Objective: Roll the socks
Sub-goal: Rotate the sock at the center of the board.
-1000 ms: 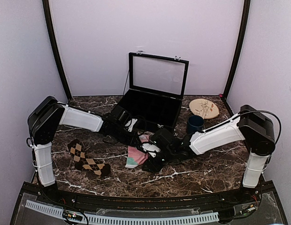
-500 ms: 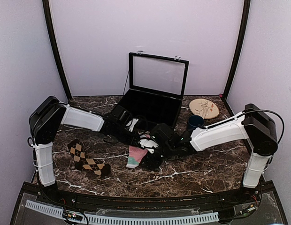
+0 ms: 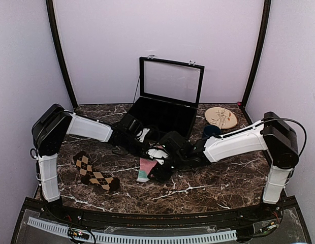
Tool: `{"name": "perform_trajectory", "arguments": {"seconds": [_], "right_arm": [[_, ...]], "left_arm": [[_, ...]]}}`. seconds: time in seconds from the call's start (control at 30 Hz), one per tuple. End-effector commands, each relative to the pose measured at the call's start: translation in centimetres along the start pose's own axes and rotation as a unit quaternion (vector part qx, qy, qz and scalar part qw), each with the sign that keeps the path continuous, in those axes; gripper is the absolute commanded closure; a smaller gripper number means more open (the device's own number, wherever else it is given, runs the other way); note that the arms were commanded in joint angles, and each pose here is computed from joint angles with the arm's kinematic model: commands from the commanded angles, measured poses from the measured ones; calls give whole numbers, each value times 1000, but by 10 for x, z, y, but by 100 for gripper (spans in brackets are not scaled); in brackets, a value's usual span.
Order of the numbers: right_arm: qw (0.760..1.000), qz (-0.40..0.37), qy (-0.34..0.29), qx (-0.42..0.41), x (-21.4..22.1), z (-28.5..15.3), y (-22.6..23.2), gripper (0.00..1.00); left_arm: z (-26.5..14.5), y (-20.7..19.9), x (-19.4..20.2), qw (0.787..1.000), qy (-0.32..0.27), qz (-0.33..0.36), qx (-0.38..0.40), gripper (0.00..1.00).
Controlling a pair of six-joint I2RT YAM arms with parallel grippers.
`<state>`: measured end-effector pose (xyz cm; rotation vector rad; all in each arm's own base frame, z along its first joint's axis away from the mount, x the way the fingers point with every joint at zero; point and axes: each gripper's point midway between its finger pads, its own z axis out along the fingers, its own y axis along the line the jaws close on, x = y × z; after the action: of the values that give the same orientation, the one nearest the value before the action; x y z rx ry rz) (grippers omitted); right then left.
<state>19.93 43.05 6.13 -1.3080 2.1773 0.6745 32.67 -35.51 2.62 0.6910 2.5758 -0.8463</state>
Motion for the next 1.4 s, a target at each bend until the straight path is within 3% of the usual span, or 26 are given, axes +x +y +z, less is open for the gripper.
{"name": "perform_trajectory", "arguments": {"seconds": [0.0,0.57,1.37], "right_arm": [[1000,-6,-18,2,-8,-10,5,33],[1000,-4,-8,-6,7,-1,5,27],[999,-21,-15,-39,1,23,-2,27]], "left_arm": [[14,27,56,995,91,-34,-29,81],[13,26,58,995,94,-37,-15,82],[17,19,64,993,114,-23,14,83]]}}
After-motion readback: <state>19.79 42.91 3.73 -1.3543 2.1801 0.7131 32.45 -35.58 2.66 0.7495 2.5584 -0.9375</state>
